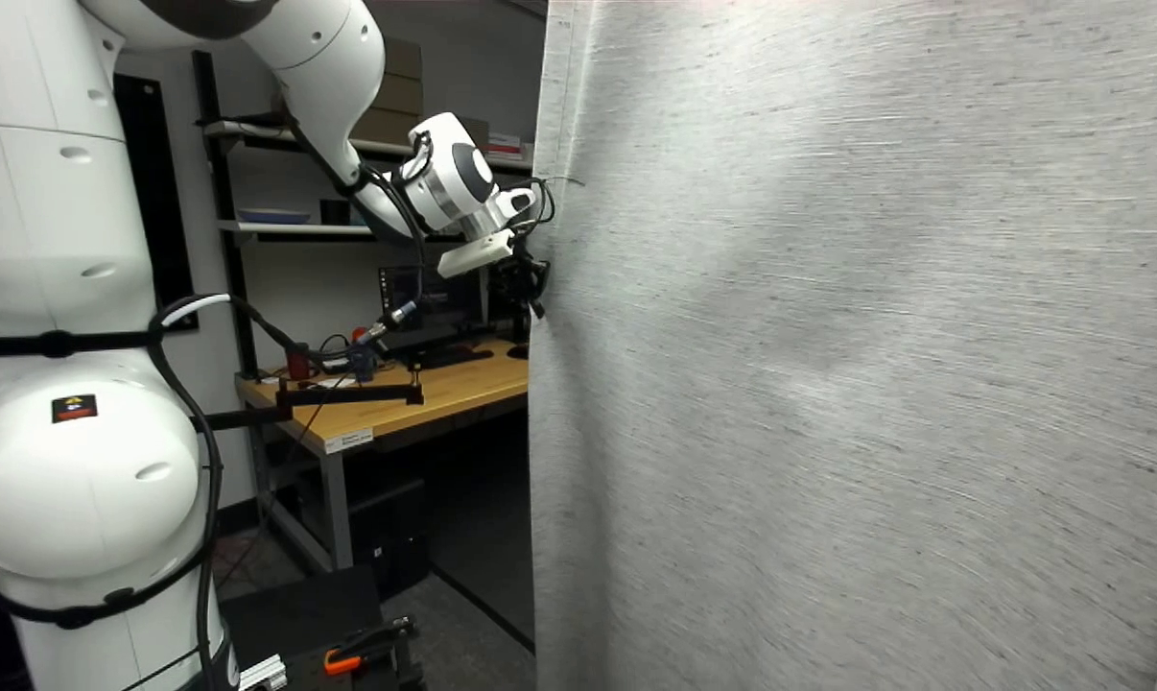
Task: Pull the grey curtain to the left.
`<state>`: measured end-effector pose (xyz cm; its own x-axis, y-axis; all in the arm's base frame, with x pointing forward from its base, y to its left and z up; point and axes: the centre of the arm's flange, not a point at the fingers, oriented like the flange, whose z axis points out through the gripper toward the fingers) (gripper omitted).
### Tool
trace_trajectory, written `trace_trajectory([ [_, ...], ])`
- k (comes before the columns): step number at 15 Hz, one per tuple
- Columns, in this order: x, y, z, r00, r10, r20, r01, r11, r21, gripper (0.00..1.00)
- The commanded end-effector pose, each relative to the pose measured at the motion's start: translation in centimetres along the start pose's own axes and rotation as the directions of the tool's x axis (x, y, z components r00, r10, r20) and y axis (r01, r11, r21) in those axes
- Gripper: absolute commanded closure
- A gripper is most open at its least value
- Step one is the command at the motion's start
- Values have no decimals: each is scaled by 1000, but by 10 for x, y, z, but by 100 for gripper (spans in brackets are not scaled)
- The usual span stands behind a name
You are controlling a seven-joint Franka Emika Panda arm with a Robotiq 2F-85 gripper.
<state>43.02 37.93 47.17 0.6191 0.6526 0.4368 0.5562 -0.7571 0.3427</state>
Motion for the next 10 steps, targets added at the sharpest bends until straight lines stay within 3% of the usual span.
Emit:
trace_trajectory([
  [1,18,-41,13,997,-79,16,79,997,9,99],
  [5,45,-56,15,991,-131,-1,130,991,41,99],
  [10,73,-80,23,972,-231,-31,232,972,28,99],
])
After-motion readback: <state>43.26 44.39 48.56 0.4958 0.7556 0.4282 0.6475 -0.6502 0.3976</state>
